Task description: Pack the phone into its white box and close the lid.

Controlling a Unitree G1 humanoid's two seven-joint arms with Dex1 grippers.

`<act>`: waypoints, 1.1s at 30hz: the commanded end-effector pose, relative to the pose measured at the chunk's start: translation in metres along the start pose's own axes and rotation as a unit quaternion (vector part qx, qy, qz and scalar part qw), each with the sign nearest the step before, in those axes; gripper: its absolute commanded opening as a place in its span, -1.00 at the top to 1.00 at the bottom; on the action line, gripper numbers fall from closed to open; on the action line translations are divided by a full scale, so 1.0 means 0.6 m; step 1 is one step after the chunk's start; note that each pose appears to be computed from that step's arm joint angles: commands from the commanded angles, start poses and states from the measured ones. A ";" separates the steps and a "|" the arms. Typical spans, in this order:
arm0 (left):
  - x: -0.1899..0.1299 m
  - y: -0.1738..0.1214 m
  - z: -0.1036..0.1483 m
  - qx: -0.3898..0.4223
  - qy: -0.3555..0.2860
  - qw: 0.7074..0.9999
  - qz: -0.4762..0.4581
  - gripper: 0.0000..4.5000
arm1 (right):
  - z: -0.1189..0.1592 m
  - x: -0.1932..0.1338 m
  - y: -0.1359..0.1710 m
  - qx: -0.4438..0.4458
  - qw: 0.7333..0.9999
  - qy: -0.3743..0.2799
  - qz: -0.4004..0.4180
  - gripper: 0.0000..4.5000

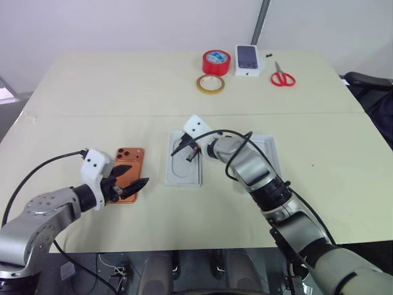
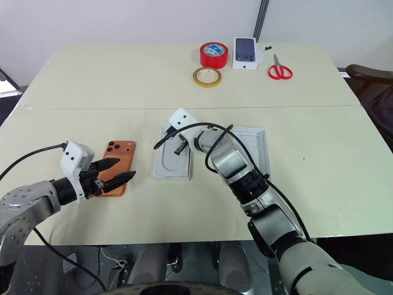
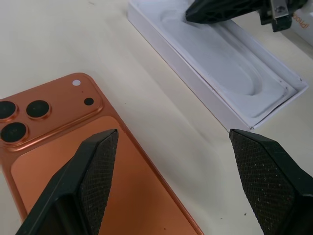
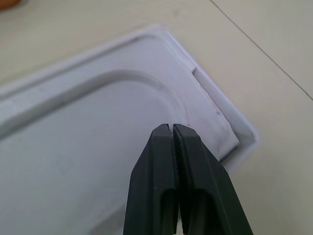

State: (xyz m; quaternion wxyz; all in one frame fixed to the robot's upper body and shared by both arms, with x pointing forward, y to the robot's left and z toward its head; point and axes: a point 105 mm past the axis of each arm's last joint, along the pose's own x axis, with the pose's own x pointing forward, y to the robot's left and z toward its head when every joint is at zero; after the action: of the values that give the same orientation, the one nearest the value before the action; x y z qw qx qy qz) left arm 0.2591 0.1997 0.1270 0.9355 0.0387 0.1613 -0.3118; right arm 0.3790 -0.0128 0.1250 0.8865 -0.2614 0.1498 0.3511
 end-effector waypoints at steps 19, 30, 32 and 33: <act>0.002 0.006 0.026 0.017 -0.036 0.999 0.021 -0.69 | 0.038 0.004 0.008 -0.048 0.998 -0.038 -0.002 0.94; -0.001 -0.002 0.022 0.012 -0.037 0.999 0.023 -0.69 | 0.017 0.028 -0.006 -0.073 0.997 -0.009 -0.017 0.94; -0.001 -0.002 0.020 0.011 -0.036 0.999 0.024 -0.69 | 0.013 0.023 -0.006 -0.092 0.996 -0.006 -0.013 0.94; -0.001 -0.002 0.020 0.011 -0.036 0.999 0.024 -0.69 | 0.010 0.020 -0.005 -0.101 0.995 -0.004 -0.011 0.94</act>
State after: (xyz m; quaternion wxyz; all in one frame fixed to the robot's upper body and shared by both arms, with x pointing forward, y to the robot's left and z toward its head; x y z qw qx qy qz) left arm 0.2617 0.1999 0.1265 0.9449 0.0303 0.1495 -0.2897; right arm 0.3931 -0.0054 0.1217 0.8666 -0.3345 0.1194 0.3504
